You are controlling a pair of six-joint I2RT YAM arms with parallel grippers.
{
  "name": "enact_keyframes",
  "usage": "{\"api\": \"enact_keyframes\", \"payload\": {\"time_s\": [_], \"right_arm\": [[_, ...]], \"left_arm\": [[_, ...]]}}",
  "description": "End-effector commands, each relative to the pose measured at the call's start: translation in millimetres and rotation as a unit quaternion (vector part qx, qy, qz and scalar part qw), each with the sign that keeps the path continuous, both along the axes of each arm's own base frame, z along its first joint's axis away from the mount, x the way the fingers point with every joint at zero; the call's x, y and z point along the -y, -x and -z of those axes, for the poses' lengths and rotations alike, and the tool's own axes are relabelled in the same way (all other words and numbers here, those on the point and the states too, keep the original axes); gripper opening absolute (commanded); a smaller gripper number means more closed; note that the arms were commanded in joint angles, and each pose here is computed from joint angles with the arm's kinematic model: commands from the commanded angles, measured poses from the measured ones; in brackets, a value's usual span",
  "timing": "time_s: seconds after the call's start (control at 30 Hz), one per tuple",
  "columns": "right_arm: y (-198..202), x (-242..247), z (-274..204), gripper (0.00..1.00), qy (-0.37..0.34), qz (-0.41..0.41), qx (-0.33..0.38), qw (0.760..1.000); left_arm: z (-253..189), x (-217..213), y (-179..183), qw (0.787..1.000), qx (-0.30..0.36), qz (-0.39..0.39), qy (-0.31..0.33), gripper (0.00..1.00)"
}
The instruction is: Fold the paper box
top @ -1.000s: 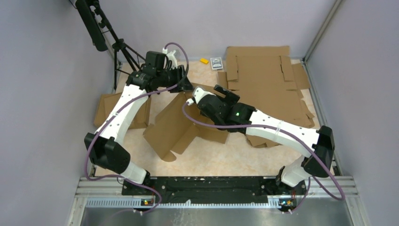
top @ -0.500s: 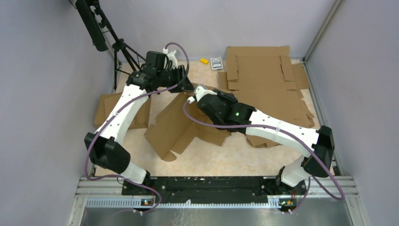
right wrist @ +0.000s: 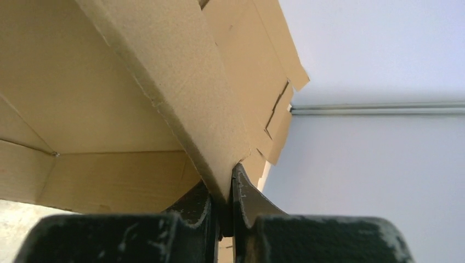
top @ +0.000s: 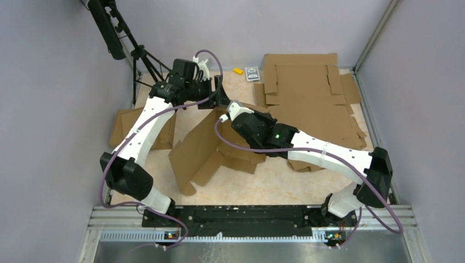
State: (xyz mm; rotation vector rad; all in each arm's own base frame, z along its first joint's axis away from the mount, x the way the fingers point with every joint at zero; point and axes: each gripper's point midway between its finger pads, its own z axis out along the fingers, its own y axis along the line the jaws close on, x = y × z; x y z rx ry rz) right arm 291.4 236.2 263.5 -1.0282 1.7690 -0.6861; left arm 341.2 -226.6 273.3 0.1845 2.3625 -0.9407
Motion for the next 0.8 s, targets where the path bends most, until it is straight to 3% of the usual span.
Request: {"api": "enact_keyframes", "payload": {"time_s": [0.0, 0.4, 0.57, 0.77], "right_arm": [[16, -23, 14, 0.0, -0.077, -0.05, -0.047, 0.995], [14, -8, 26, 0.0, -0.126, -0.03, -0.087, 0.988], [13, 1, 48, 0.0, -0.168, 0.001, -0.144, 0.975], [19, 1, 85, 0.0, -0.229, 0.05, -0.229, 0.945]], "left_arm": [[-20, 3, 0, 1.0, 0.015, 0.013, 0.0, 0.75], [-133, -45, -13, 0.986, 0.143, -0.04, 0.075, 0.98], [-125, -78, -1, 0.985, 0.143, -0.074, 0.056, 0.98], [-78, -90, 26, 0.989, 0.12, -0.081, 0.017, 0.98]]}}
